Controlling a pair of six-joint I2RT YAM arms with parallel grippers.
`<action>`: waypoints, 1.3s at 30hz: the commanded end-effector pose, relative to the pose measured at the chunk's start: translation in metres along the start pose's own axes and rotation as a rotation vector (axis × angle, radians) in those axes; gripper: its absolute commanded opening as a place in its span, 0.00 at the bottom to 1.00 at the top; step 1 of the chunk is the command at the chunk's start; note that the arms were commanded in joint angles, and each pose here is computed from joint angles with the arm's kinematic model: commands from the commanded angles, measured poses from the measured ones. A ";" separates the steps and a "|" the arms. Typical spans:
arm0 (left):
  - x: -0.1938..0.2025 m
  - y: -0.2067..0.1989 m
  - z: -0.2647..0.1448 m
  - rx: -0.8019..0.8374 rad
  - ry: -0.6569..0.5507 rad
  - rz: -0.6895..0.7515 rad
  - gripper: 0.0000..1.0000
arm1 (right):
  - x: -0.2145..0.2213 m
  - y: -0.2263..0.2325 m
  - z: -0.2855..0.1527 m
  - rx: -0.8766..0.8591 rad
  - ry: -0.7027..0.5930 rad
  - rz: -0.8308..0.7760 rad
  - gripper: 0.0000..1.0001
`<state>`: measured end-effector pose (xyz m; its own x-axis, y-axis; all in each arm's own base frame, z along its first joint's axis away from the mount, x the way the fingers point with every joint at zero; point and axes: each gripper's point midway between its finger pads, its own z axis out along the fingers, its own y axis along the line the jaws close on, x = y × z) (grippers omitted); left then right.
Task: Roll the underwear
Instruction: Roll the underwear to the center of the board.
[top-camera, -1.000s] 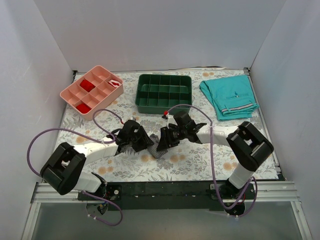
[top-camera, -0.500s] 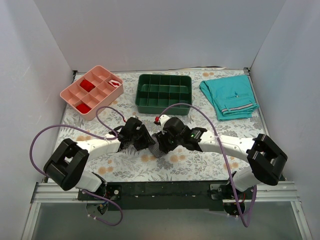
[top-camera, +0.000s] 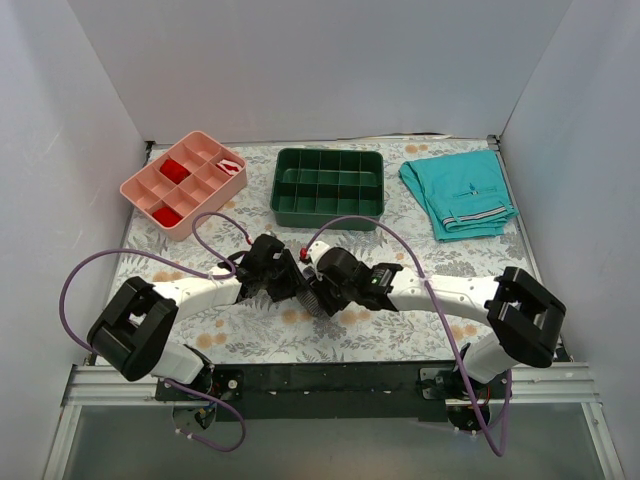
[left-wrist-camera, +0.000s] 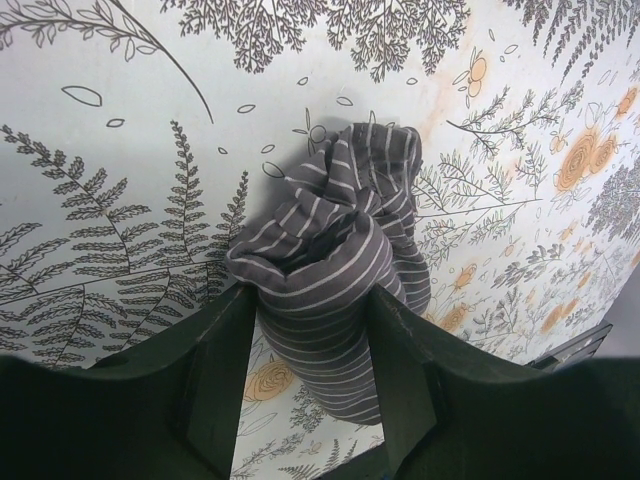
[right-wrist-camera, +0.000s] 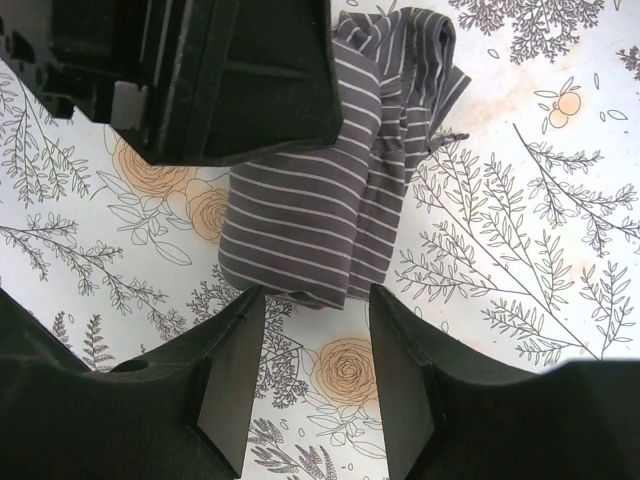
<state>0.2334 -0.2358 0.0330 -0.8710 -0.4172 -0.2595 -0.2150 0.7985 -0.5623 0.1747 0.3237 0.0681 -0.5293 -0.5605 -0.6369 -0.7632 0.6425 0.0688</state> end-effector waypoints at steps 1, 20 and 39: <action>0.021 0.046 -0.001 -0.167 0.062 0.024 0.46 | -0.022 0.007 -0.001 -0.002 -0.052 -0.032 0.54; 0.019 0.046 0.000 -0.179 0.061 0.019 0.45 | -0.022 0.019 0.028 0.005 -0.027 -0.066 0.62; 0.016 0.047 -0.002 -0.200 0.053 0.026 0.45 | 0.026 0.023 0.046 0.001 0.087 -0.025 0.15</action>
<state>0.2303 -0.2333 0.0311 -0.8766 -0.4134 -0.2463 -0.2290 0.8085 -0.5421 0.1716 0.3521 0.0360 -0.5111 -0.6128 -0.6027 -0.7764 0.6299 0.0180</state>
